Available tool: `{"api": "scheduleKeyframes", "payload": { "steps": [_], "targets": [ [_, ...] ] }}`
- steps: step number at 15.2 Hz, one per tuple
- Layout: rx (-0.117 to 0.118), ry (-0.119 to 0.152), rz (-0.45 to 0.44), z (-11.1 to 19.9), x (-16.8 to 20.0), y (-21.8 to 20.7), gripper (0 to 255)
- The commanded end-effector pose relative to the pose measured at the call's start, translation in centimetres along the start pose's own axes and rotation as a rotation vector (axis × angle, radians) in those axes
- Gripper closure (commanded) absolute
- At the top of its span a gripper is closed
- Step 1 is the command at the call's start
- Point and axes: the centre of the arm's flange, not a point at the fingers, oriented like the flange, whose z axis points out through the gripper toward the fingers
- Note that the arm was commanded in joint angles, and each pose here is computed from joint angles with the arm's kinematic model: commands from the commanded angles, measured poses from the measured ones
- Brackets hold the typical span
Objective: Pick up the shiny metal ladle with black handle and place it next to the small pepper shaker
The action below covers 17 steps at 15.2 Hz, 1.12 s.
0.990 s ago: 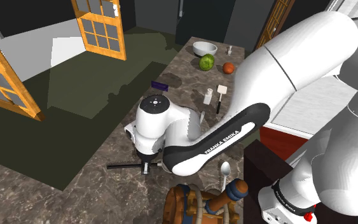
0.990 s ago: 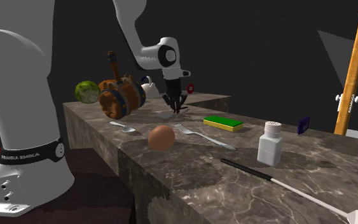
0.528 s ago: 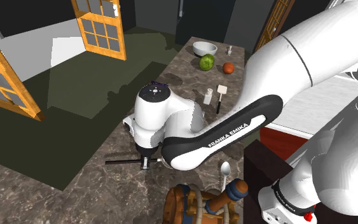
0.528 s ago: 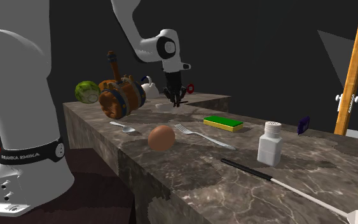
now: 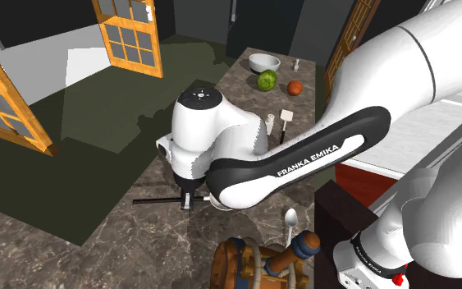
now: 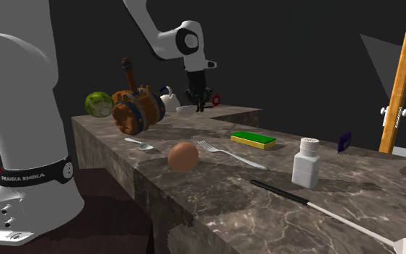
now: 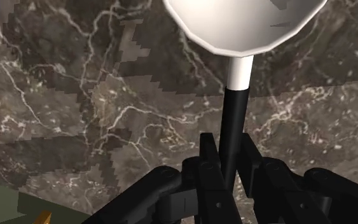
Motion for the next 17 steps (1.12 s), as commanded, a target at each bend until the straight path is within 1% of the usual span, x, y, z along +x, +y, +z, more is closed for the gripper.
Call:
{"api": "scheduleKeyframes", "payload": {
  "steps": [1, 15, 16, 17],
  "targets": [
    [0.0, 0.0, 0.0, -1.1, 0.2, 0.0, 255],
    [0.0, 0.0, 0.0, -8.4, 1.0, 0.4, 255],
    [0.0, 0.0, 0.0, -8.6, 1.0, 0.4, 255],
    [0.0, 0.0, 0.0, -8.6, 0.5, 1.6, 255]
  ]
}}
